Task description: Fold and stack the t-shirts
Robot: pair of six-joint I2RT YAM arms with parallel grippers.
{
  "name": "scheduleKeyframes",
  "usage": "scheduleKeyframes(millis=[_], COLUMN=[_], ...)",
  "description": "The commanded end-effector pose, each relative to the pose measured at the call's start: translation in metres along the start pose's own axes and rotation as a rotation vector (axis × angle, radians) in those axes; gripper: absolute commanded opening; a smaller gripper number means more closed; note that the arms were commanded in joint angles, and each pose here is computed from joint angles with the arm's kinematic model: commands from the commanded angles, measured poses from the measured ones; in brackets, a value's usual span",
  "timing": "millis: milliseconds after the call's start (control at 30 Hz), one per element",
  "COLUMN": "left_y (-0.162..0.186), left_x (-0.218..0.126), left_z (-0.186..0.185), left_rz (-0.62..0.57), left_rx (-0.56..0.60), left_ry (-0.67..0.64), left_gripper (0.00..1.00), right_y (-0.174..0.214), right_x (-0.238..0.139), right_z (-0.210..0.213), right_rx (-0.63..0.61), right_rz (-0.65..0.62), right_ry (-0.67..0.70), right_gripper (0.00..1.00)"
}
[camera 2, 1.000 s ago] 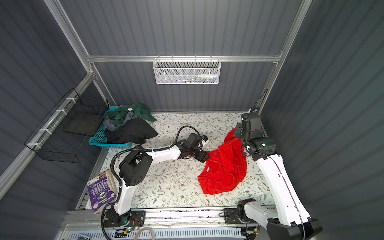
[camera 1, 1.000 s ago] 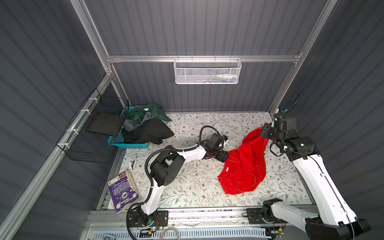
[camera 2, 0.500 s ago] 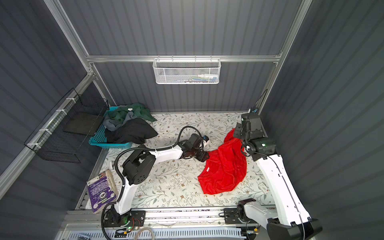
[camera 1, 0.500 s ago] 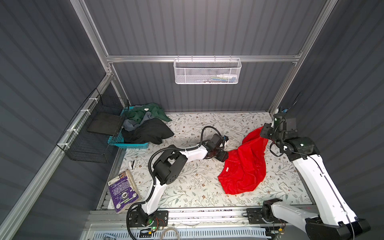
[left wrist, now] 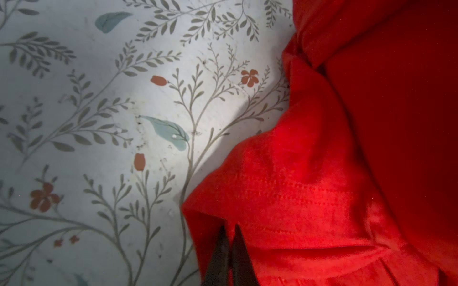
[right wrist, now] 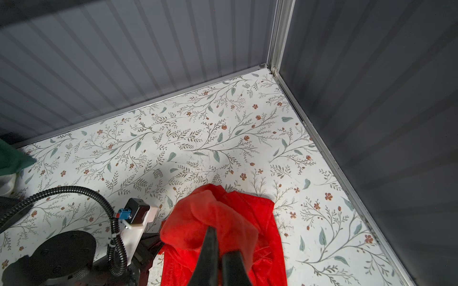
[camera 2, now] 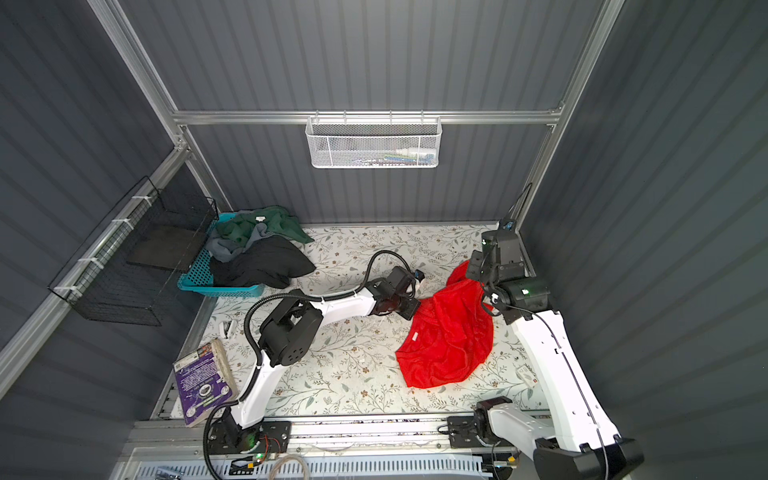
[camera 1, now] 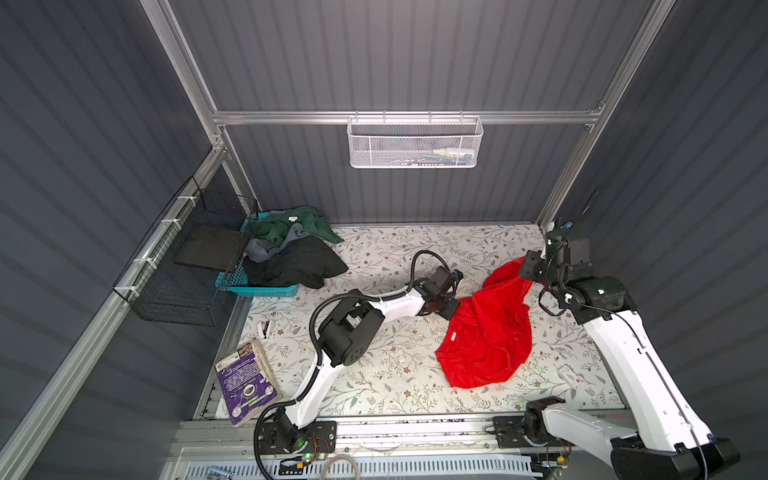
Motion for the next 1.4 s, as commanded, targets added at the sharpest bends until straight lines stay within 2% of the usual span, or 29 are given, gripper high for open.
scheduleKeyframes(millis=[0, 433, 567, 767, 933, 1033, 1367], left_y=[-0.006, -0.044, -0.052, -0.062, -0.073, -0.078, -0.078], left_x=[-0.019, -0.148, -0.177, -0.237, -0.309, -0.354, -0.491], left_z=[0.002, 0.03, 0.037, 0.043, 0.044, 0.036, 0.01], left_rz=[-0.024, -0.24, -0.285, -0.373, -0.509, -0.608, -0.935], left_rx=[-0.016, -0.079, -0.057, -0.025, -0.028, -0.026, -0.018], left_ry=[-0.076, -0.345, -0.43, -0.608, -0.729, -0.759, -0.774], left_gripper=[0.0, 0.0, 0.0, 0.0, 0.0, 0.0, 0.0], right_y=[0.0, 0.004, -0.004, -0.017, -0.032, -0.041, -0.088], right_x=[-0.002, 0.013, 0.01, 0.006, -0.011, -0.02, -0.116], right_z=[-0.005, -0.004, 0.001, 0.002, -0.002, -0.002, -0.015], right_rx=[-0.008, -0.043, -0.037, -0.067, -0.068, -0.057, -0.008], right_rz=[-0.015, -0.006, -0.032, -0.055, -0.111, -0.137, -0.346], right_ry=[0.034, 0.061, 0.01, 0.031, 0.045, 0.024, -0.099], right_gripper=[0.0, 0.0, 0.0, 0.0, 0.0, 0.0, 0.0])
Point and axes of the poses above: each gripper's point midway between its finger pads, its own x axis out along the fingers, its own z axis along the line the jaws close on, y = z × x, the point moved 9 cm from there along -x, back along the fingers, and after that the axes turned 3 degrees about -x, right-handed, at the moved point
